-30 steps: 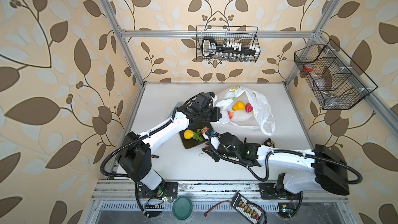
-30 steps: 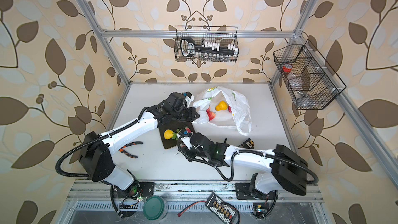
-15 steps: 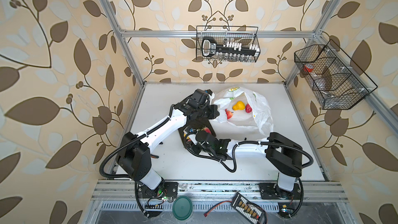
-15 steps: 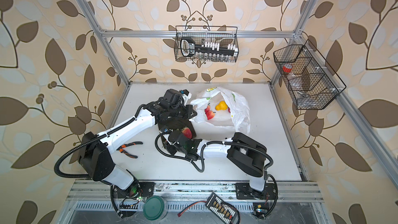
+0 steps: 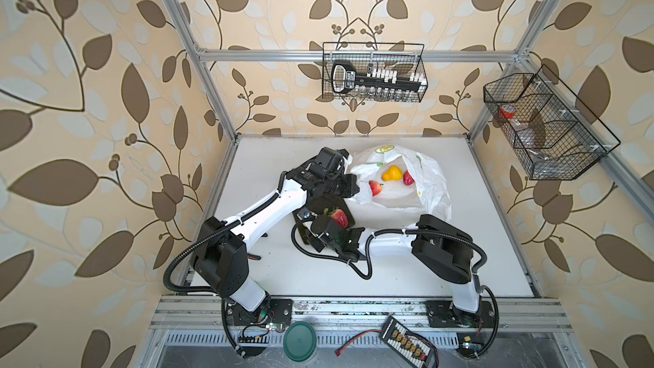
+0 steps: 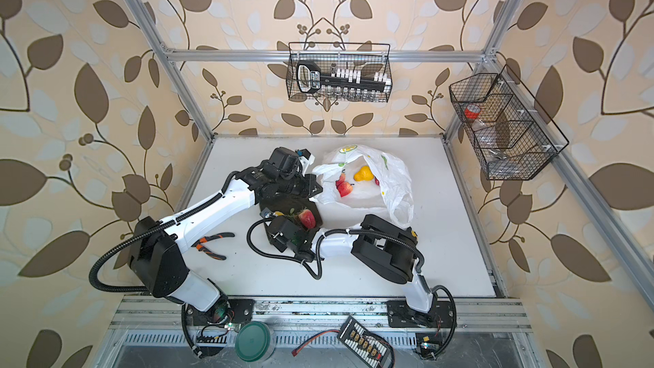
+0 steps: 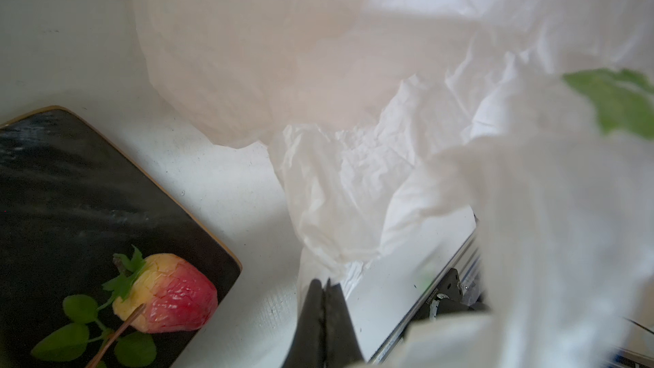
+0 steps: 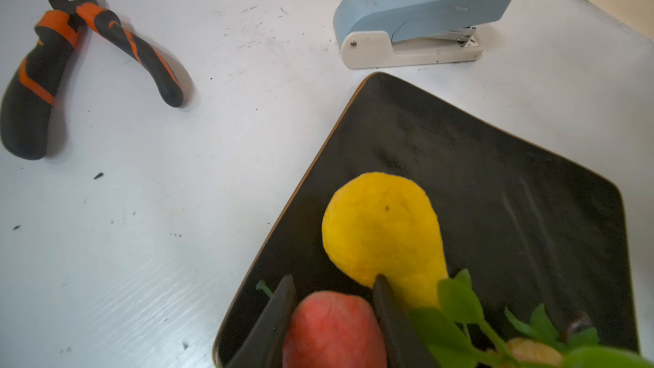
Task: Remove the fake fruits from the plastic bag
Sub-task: 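Lift the peach out of the bag and carry it over the black pad, then lower the peach onto the black pad and open the right gripper, then move the open right gripper back into the bag opening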
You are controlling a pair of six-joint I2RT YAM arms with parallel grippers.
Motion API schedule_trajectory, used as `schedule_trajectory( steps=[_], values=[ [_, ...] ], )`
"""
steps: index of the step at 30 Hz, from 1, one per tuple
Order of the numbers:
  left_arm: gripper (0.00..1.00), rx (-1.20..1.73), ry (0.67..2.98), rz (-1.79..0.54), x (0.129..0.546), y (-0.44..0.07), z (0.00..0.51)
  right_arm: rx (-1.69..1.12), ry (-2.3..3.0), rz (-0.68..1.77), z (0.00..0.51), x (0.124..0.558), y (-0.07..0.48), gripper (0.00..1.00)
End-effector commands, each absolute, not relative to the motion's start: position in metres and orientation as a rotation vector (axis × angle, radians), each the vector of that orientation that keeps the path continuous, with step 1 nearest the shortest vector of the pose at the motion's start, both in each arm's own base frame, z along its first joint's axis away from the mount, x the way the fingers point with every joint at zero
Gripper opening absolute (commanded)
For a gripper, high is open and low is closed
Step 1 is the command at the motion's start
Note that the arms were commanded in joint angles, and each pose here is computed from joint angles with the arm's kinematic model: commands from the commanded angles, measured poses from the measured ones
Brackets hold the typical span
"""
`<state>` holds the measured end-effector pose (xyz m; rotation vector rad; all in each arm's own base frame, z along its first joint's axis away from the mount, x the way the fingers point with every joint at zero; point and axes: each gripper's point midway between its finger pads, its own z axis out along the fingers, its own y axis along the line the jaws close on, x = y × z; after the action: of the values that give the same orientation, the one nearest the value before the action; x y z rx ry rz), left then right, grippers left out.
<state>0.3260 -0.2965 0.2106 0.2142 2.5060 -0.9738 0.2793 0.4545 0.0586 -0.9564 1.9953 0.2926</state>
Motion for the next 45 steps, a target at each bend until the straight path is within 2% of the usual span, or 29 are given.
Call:
schedule_trajectory(
  steps=[1, 5, 9, 19, 27, 32, 36, 45],
  values=[
    [0.0, 0.265, 2.431, -1.024, 0.325, -0.301, 0.241, -0.966, 2.002, 0.264, 0.051, 0.28, 0.456, 0.4],
    [0.0, 0.266, 2.429, -1.029, 0.325, -0.302, 0.241, -0.951, 1.981, 0.291, 0.06, 0.279, 0.455, 0.55],
    [0.0, 0.266, 2.425, -1.03, 0.326, -0.302, 0.242, -0.953, 1.939, 0.335, 0.079, 0.272, 0.454, 0.59],
    [0.0, 0.264, 2.418, -1.031, 0.328, -0.303, 0.244, -1.043, 1.816, 0.488, 0.128, 0.208, 0.415, 0.55],
    [0.0, 0.251, 2.411, -1.031, 0.328, -0.302, 0.246, -0.801, 1.885, 0.47, 0.184, 0.195, 0.325, 0.43],
    [0.0, 0.252, 2.414, -1.04, 0.328, -0.303, 0.246, -0.665, 1.859, 0.258, 0.22, 0.214, 0.273, 0.42],
    [0.0, 0.257, 2.42, -1.036, 0.326, -0.302, 0.245, -0.614, 1.851, 0.091, 0.234, 0.244, 0.243, 0.41],
    [0.0, 0.236, 2.426, -1.025, 0.323, -0.298, 0.242, -0.478, 2.037, -0.032, 0.198, 0.325, 0.202, 0.37]
  ],
)
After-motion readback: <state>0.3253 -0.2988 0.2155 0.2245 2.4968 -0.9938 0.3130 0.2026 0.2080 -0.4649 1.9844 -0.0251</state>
